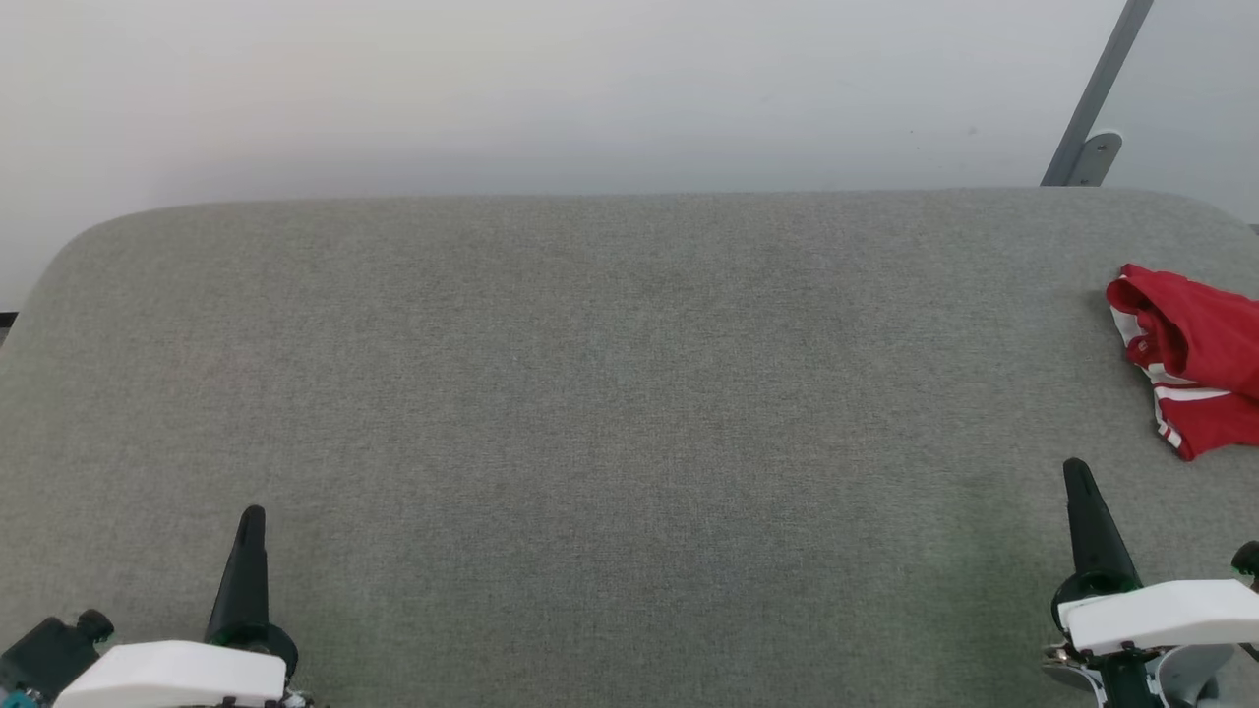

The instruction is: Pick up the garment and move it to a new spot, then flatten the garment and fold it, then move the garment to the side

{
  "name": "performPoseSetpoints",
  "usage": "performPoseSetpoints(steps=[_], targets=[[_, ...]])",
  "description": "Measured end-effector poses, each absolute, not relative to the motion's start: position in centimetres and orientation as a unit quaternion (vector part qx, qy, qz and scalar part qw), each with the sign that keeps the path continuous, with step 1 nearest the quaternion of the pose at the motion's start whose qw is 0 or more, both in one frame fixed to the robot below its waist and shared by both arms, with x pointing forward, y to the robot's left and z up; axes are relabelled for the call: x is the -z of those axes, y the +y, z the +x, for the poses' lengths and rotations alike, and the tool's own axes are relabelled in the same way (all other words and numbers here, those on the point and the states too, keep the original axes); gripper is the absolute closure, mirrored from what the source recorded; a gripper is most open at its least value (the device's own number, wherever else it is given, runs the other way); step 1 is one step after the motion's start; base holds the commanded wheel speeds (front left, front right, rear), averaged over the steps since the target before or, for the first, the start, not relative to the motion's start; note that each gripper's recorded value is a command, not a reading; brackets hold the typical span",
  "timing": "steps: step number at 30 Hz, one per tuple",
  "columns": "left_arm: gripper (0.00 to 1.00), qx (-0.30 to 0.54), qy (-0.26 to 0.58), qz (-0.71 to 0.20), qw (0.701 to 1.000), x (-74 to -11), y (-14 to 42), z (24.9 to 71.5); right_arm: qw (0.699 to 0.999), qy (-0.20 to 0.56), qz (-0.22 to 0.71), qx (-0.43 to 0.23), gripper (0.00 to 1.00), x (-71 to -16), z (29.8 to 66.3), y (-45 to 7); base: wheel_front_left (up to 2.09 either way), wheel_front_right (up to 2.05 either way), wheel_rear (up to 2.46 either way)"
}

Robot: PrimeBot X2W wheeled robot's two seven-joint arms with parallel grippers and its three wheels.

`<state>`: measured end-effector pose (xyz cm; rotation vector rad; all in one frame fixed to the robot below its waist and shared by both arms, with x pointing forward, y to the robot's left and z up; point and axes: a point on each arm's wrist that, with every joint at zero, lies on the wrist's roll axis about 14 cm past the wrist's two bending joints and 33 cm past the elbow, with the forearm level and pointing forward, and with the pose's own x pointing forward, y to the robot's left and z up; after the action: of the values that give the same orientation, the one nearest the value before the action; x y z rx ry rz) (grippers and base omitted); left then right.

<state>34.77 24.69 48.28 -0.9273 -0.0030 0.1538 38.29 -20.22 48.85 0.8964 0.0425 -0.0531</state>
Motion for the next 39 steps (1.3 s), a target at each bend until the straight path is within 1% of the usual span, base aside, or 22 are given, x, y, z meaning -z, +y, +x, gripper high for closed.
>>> performPoseSetpoints(steps=[22, 32, 39], targets=[[1.00, -0.058, 0.000, -0.544, 0.837, -48.7, 23.3, 36.2, 0.843, 0.018, 0.537, 0.023, 1.00, -49.2, 38.6, -20.1, 0.00, 0.00, 0.00], [1.00, -0.050, 0.000, -0.588, 0.807, -48.9, 22.6, 36.8, 0.815, 0.015, 0.579, 0.019, 1.00, -49.4, 38.7, -20.0, 0.00, 0.00, 0.00], [1.00, -0.044, 0.003, -0.607, 0.793, -49.0, 22.2, 37.1, 0.797, 0.014, 0.604, 0.016, 1.00, -49.6, 38.8, -20.0, 0.00, 0.00, 0.00]])
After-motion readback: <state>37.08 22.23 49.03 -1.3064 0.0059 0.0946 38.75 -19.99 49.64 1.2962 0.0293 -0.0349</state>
